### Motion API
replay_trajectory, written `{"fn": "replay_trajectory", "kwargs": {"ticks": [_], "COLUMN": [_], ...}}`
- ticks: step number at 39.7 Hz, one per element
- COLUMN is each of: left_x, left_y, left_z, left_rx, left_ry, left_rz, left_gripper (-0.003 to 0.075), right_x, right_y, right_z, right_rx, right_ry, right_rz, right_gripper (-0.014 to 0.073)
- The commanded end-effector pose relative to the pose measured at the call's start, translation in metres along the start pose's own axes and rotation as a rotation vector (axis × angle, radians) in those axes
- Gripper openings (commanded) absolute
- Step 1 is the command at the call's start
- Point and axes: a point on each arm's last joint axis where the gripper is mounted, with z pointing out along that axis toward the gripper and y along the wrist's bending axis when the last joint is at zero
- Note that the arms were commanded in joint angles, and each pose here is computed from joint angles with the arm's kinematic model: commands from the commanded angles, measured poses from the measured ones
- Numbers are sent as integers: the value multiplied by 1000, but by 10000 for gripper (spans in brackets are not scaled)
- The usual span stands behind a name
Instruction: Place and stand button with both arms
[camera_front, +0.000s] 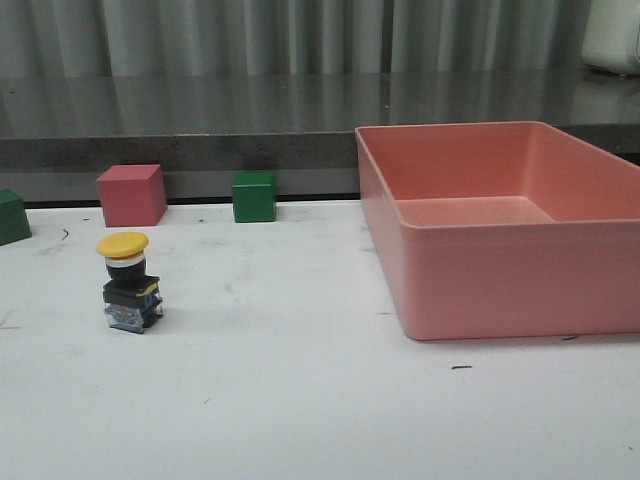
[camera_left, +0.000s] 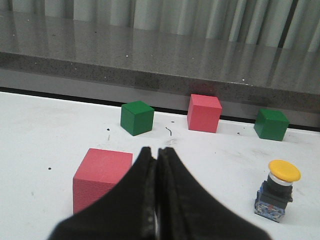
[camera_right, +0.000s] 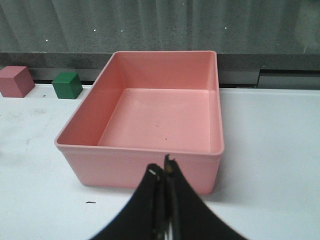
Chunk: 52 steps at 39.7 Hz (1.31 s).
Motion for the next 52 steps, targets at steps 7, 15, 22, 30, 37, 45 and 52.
{"fn": "replay_trajectory", "kwargs": {"ticks": [7, 15, 22, 30, 37, 45, 52], "left_x": [-6, -6, -6, -6, -6, -6, -6], "left_y": [0, 0, 0, 0, 0, 0, 0], "left_z": [-2, -2, -2, -2, -2, -2, -2], "left_rx": [7, 7, 7, 7, 7, 7, 7], "left_ry": [-98, -98, -98, -98, -96, -96, -96], "left_rz": [-16, -16, -16, -16, -16, -16, -16], "left_gripper": [-20, -20, -20, -20, -20, -20, -20], "right_x": [-4, 36, 69, 87, 86, 86, 86], "right_y": [0, -5, -12, -15, -15, -15, -15], "right_z": [4, 16, 21, 27, 27, 27, 27], "right_rx": [15, 67, 135, 149, 148, 148, 148], "right_ry": [-135, -211, -222, -197, -200, -200, -200], "right_rz": [-125, -92, 8, 12, 11, 11, 11], "right_gripper": [-70, -70, -70, -70, -70, -70, -70]}}
